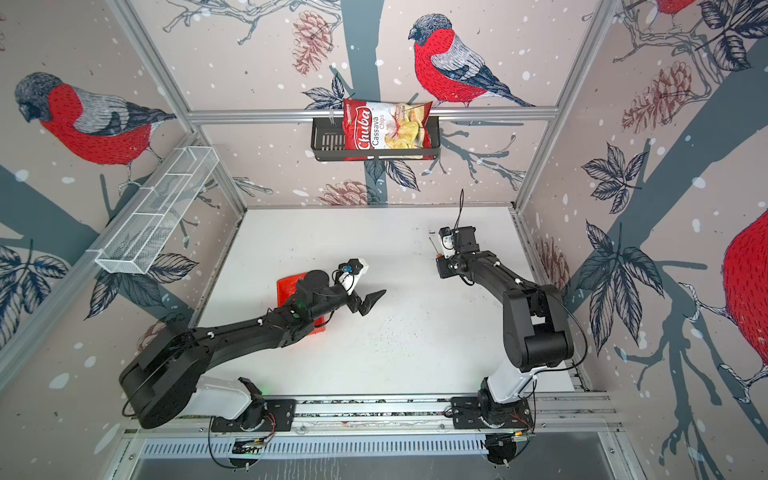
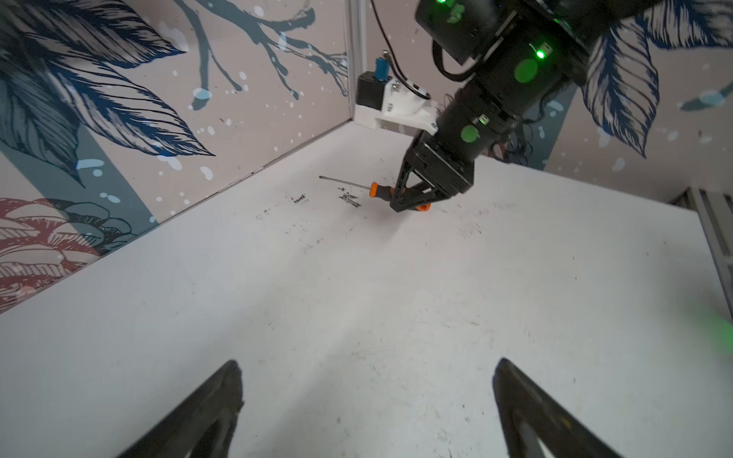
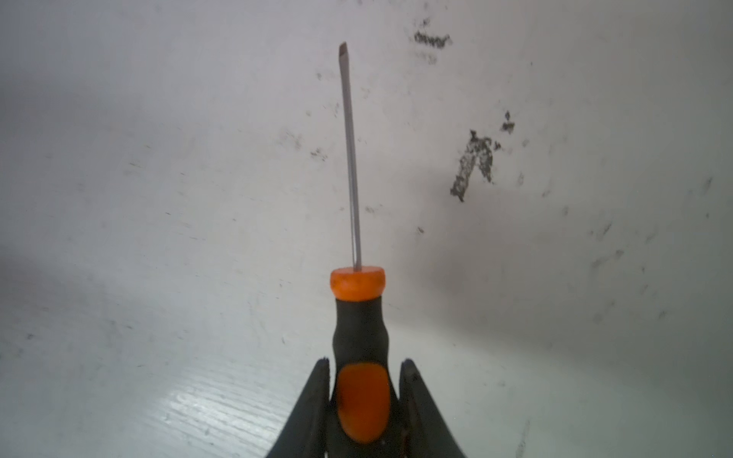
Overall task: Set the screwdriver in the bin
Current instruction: 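Lift the screwdriver with the right gripper toward the left gripper, shaft up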
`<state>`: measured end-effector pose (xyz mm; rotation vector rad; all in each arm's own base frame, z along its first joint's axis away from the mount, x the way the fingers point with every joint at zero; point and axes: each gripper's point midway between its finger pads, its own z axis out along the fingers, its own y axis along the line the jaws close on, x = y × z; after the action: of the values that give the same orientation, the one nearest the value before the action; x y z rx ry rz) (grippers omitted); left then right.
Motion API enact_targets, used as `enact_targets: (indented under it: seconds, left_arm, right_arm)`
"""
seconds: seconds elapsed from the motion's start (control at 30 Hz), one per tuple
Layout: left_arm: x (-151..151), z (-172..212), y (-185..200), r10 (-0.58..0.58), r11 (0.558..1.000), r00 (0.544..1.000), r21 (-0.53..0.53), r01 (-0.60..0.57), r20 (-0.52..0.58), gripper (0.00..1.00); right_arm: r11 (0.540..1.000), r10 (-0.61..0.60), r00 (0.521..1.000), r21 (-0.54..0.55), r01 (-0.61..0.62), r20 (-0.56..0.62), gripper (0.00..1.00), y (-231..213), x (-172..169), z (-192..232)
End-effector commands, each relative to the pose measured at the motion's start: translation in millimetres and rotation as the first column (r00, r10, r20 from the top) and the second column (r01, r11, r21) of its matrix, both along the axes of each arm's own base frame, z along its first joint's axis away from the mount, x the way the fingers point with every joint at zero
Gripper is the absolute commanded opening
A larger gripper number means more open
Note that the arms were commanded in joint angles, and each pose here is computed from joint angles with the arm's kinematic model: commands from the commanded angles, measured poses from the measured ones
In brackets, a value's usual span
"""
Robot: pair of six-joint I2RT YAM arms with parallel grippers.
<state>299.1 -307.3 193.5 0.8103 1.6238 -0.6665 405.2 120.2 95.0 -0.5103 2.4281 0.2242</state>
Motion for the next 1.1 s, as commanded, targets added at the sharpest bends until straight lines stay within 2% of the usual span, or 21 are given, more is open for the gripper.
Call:
enact_targets:
  seconds: [0.0,0.1,0.27,0.5,0.63,0.83,1.07]
  left_arm:
    - [15,32,6,0.078,0.982,0.997,-0.174,-0.08,-0.019,0.97]
    - [26,38,12,0.098,0.958,0.99,-0.258,-0.122,-0.105,0.97]
    - [41,53,24,0.077,0.888,0.967,-0.425,-0.177,-0.242,0.97]
    - [42,76,16,-0.025,0.821,0.975,-0.561,-0.106,-0.22,0.97]
    - [33,93,10,-0.112,0.768,0.98,-0.64,-0.021,-0.167,0.96]
    - [27,105,9,-0.17,0.707,0.979,-0.706,0.045,-0.108,0.86]
    - [26,103,4,-0.211,0.696,0.97,-0.716,0.059,-0.125,0.62]
  right_arm:
    - [0.993,0.064,0.992,0.088,-0.074,0.104,0.09,21,8,27]
    - [0.984,0.094,0.983,0.136,-0.116,0.159,0.09,33,7,44]
    - [0.944,0.155,0.954,0.247,-0.219,0.256,0.08,57,-1,75]
    - [0.844,0.283,0.884,0.341,-0.414,0.371,0.09,100,-27,107]
    - [0.76,0.351,0.835,0.393,-0.518,0.424,0.09,125,-47,124]
    - [0.624,0.471,0.751,0.427,-0.655,0.463,0.09,154,-78,137]
    - [0.534,0.581,0.675,0.413,-0.738,0.455,0.09,171,-100,133]
